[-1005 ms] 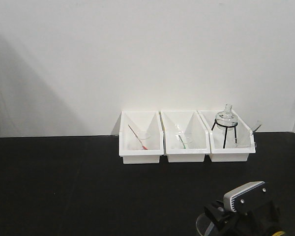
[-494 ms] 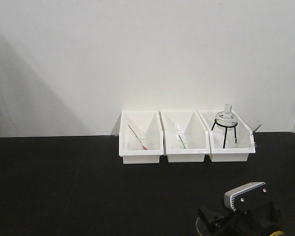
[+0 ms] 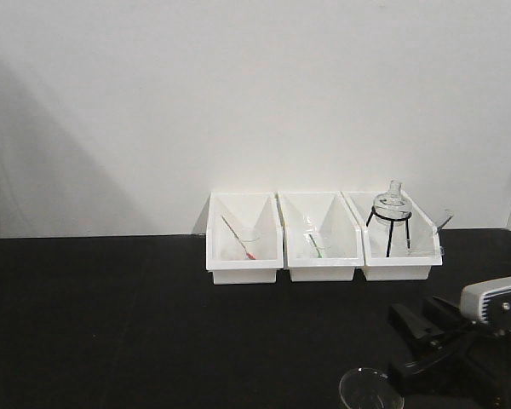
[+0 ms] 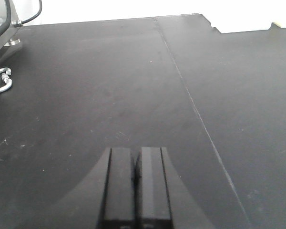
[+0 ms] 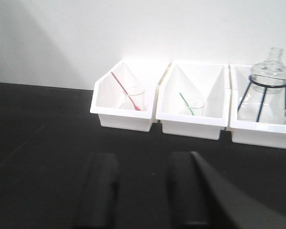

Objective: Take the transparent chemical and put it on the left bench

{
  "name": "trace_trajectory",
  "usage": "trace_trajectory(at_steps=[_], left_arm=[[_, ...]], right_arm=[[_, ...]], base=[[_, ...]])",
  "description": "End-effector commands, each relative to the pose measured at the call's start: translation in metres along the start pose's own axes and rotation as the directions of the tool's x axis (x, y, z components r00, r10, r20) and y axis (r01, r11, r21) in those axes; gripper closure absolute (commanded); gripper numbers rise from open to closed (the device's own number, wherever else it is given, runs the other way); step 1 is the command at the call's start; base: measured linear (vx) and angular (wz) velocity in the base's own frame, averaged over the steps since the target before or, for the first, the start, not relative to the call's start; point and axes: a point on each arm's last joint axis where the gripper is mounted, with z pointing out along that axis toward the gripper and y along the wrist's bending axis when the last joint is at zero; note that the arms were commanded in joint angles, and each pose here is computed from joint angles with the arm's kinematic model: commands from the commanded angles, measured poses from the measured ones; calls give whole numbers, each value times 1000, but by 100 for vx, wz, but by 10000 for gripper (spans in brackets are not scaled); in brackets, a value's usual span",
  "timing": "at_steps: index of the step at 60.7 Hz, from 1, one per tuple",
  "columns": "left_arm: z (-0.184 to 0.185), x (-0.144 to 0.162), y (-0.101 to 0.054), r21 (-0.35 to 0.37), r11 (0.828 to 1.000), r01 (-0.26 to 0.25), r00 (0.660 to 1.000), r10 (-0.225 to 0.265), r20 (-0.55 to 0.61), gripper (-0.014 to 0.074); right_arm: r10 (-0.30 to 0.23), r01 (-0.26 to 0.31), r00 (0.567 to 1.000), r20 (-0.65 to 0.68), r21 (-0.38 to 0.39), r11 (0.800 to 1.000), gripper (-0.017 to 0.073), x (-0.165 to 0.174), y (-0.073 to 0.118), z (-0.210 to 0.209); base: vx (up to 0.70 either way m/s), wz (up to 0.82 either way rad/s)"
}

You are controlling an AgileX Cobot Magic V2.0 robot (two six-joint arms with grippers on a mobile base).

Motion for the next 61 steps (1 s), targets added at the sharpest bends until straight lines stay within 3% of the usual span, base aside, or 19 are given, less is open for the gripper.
trace_trajectory(at_steps=[1,7,17,34,61], left_arm=[[-1,-3,0,-2,1000,9,997,-9,81,597],[-1,-3,0,-2,1000,9,997,-9,81,597],[-1,-3,0,-2,1000,9,997,-9,81,597],[-1,-3,0,-2,1000,9,997,-9,81,597],[-1,-3,0,-2,1000,9,997,-9,81,597]], right_arm=[[-16,15,997,78,5,1000,412,-26,1,-18],[-42,42,998,56,5,999,575,-33,1,-39],[-49,49,997,67,6,999,568,-44,2,-72],[-49,49,977,209,6,999,567,-62,3,-117],[-49,49,970,240,6,999,567,-65,3,-125]], base=[[0,0],[0,0],[0,0],[0,0],[0,0]])
